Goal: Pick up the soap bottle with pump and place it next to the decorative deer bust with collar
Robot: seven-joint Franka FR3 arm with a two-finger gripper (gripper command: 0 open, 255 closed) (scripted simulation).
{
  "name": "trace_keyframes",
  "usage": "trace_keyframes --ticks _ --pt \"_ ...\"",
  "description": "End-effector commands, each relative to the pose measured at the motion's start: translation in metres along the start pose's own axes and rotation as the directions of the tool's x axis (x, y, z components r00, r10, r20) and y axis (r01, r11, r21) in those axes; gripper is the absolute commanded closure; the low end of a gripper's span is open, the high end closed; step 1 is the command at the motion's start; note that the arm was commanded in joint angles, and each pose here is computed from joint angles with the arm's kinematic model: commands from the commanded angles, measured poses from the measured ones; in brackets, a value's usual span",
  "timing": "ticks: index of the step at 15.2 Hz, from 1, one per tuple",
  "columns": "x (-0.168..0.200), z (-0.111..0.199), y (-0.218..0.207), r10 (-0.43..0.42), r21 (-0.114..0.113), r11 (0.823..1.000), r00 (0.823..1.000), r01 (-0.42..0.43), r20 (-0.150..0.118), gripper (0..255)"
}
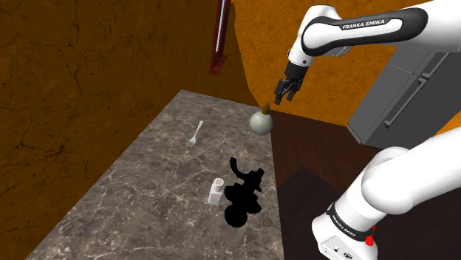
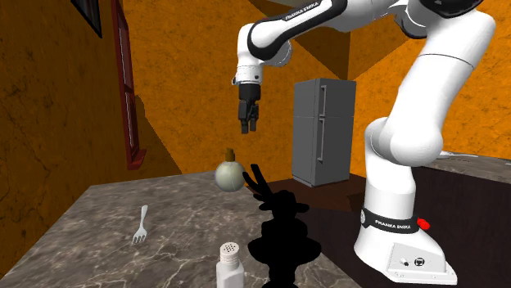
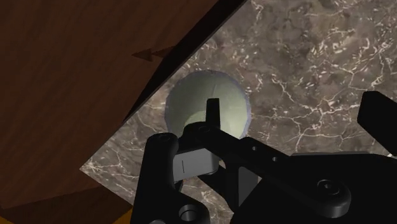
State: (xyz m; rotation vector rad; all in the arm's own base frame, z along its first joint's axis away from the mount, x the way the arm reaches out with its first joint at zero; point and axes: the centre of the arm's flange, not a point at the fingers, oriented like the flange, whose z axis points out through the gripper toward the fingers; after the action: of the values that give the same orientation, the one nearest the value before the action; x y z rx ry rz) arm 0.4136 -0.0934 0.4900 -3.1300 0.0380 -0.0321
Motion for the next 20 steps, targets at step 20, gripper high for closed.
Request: trace_keyframes --ticks 20 --pt "0.086 0.109 0.053 -0.014 -0.047 0.999 0.999 0.012 -0.043 0"
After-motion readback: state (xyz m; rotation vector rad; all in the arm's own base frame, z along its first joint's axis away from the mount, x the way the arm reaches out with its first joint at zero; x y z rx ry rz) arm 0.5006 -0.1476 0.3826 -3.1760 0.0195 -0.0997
